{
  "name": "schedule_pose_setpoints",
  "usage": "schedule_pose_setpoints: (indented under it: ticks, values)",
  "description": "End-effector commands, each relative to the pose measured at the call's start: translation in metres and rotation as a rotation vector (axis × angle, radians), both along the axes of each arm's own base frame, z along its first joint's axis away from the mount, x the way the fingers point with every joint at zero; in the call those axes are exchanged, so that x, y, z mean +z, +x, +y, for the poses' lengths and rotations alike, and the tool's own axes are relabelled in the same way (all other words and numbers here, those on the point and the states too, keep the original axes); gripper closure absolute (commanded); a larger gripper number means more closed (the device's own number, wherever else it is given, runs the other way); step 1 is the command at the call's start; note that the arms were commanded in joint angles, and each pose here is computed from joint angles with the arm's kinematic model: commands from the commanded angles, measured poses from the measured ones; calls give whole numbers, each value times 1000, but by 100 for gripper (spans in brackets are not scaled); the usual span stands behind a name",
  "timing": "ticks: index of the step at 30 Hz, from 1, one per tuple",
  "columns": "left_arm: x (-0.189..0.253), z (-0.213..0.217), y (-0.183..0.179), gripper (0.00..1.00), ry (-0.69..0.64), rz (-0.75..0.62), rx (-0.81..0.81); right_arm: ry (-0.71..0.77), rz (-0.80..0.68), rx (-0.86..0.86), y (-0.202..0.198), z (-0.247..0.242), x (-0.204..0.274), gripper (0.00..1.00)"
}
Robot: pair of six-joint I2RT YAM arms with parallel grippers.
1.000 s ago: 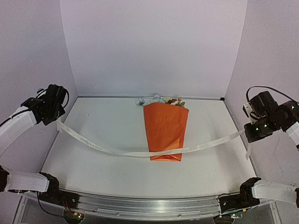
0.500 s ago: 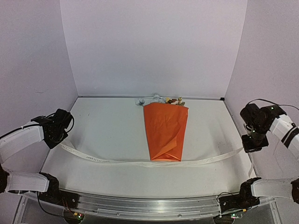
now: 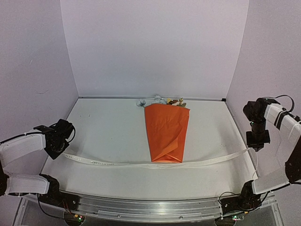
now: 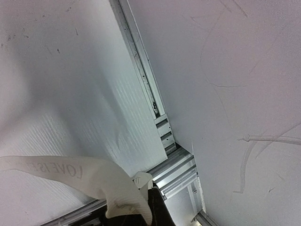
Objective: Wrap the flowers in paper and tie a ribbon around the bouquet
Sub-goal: Straighten the ribbon at the center of the board, then pick up the folded bouquet from the center of the board.
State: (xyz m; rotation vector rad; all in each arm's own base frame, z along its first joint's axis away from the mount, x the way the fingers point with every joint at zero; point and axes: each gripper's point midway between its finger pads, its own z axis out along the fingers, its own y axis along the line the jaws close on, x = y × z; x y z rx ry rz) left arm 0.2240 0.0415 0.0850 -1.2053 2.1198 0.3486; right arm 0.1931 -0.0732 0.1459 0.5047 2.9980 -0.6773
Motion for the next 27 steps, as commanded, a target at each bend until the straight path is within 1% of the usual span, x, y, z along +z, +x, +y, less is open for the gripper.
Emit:
schedule_pose_setpoints:
  ticks: [1,2,3,4,5,6,9,12,14,16,18,20,21,23,25,27]
  values:
    - [1,3,2,93,-7,-53,32,3,74,-68,-13,-7,5,100]
    - [1,2,4,91,-7,-56,28,9,76,-70,-13,-7,5,98]
    - [1,2,5,86,-8,-59,26,14,78,-71,-13,-6,4,95]
    - [3,1,8,79,-10,-63,20,24,81,-71,-13,-5,3,90]
    - [4,0,10,70,-12,-66,14,32,82,-70,-13,-3,2,84]
    - [6,-2,13,58,-14,-72,6,47,80,-73,-13,-1,1,75]
    - [16,-7,23,32,-21,-91,-35,84,66,-81,-16,5,0,56]
    - [27,-15,34,15,-36,-113,-86,129,37,-85,-15,13,2,43]
    - [37,-20,43,10,-40,-133,-135,186,7,-92,-13,22,5,39]
    - [50,-29,54,7,-48,-160,-204,250,-32,-106,-11,34,9,35]
    - [62,-38,64,5,-61,-188,-265,290,-65,-101,-6,43,15,27]
    - [73,-51,74,5,-85,-208,-339,323,-85,-67,-2,56,20,18]
    - [78,-57,79,5,-97,-219,-374,333,-92,-39,0,63,22,15]
    - [87,-71,88,5,-125,-241,-447,361,-112,14,5,78,25,12]
    - [94,-94,97,6,-164,-265,-543,400,-145,68,14,98,26,4]
    - [98,-123,104,7,-199,-280,-651,424,-177,143,24,121,26,2]
